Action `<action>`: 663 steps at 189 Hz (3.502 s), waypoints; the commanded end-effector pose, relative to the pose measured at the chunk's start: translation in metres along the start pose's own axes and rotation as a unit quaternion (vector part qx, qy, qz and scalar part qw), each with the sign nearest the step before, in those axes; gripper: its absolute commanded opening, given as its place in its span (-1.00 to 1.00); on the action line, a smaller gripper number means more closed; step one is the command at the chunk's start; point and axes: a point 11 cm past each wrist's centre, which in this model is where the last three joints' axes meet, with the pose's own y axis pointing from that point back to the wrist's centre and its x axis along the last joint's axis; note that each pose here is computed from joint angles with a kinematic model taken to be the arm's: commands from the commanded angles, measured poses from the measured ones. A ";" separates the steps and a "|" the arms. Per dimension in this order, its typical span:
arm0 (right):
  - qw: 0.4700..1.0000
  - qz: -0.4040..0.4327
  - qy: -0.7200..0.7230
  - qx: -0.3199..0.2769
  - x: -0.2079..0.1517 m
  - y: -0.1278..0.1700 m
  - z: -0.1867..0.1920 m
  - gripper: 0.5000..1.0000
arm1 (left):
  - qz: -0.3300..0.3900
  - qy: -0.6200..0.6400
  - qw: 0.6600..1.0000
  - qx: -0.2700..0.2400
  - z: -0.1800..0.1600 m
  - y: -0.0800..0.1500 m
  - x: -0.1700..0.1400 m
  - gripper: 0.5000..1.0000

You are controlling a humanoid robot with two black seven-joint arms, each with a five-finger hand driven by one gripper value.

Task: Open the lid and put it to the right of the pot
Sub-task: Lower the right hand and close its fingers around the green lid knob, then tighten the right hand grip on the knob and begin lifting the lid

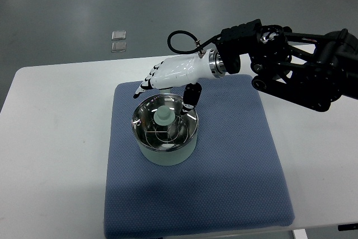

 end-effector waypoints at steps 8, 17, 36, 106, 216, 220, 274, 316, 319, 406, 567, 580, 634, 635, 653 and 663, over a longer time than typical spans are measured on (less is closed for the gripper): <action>1.000 -0.004 0.002 0.000 0.000 0.000 0.000 0.71 | 0.000 0.000 1.000 0.000 0.000 0.000 0.000 1.00; 1.000 -0.004 0.002 0.002 0.000 -0.001 -0.002 0.71 | 0.000 0.000 1.000 0.000 0.000 0.000 0.000 1.00; 1.000 -0.005 0.000 0.004 -0.001 -0.002 -0.003 0.70 | 0.000 0.000 1.000 0.000 0.000 0.000 0.000 1.00; 1.000 -0.005 0.001 0.012 -0.001 -0.006 -0.008 0.02 | 0.000 0.000 1.000 0.000 0.000 0.000 0.000 1.00; 1.000 -0.011 0.023 0.013 -0.006 -0.015 -0.015 -0.21 | 0.000 0.000 1.000 0.000 0.000 0.000 0.000 1.00; 1.000 -0.011 0.023 0.013 -0.006 -0.015 -0.015 -0.21 | 0.000 0.000 1.000 0.000 0.000 0.000 0.000 1.00; 0.999 -0.018 0.038 0.006 -0.010 -0.016 -0.014 -0.21 | 0.000 0.000 1.000 0.000 0.000 0.000 0.000 1.00; 0.999 -0.023 0.048 0.001 -0.011 -0.015 -0.012 -0.20 | 0.000 0.000 1.000 0.000 0.000 0.000 0.000 1.00; 0.999 -0.023 0.048 0.001 -0.011 -0.015 -0.012 -0.21 | 0.000 0.000 1.000 0.000 0.000 0.000 0.000 1.00; 0.998 -0.029 0.055 -0.004 -0.013 -0.014 -0.010 -0.21 | 0.000 0.000 1.000 0.000 0.000 0.000 0.000 1.00; 0.997 -0.038 0.065 -0.010 -0.017 -0.014 -0.008 -0.45 | 0.000 0.000 1.000 0.000 0.000 0.000 0.000 1.00; 0.997 -0.038 0.065 -0.010 -0.017 -0.014 -0.008 -0.50 | 0.000 0.000 1.000 0.000 0.000 0.000 0.000 1.00; 0.997 -0.038 0.065 -0.013 -0.017 -0.013 -0.006 -0.68 | 0.000 0.000 1.000 0.000 0.000 0.000 0.000 1.00; 0.997 -0.038 0.065 -0.013 -0.017 -0.013 -0.006 -0.68 | 0.000 0.000 1.000 0.000 0.000 0.000 0.000 1.00; 0.997 -0.038 0.064 -0.013 -0.017 -0.012 -0.005 -0.64 | 0.000 0.000 1.000 0.000 0.000 0.000 0.000 1.00; 0.997 -0.038 0.062 -0.013 -0.018 -0.012 -0.005 -0.60 | 0.000 0.000 1.000 0.000 0.000 0.000 0.000 1.00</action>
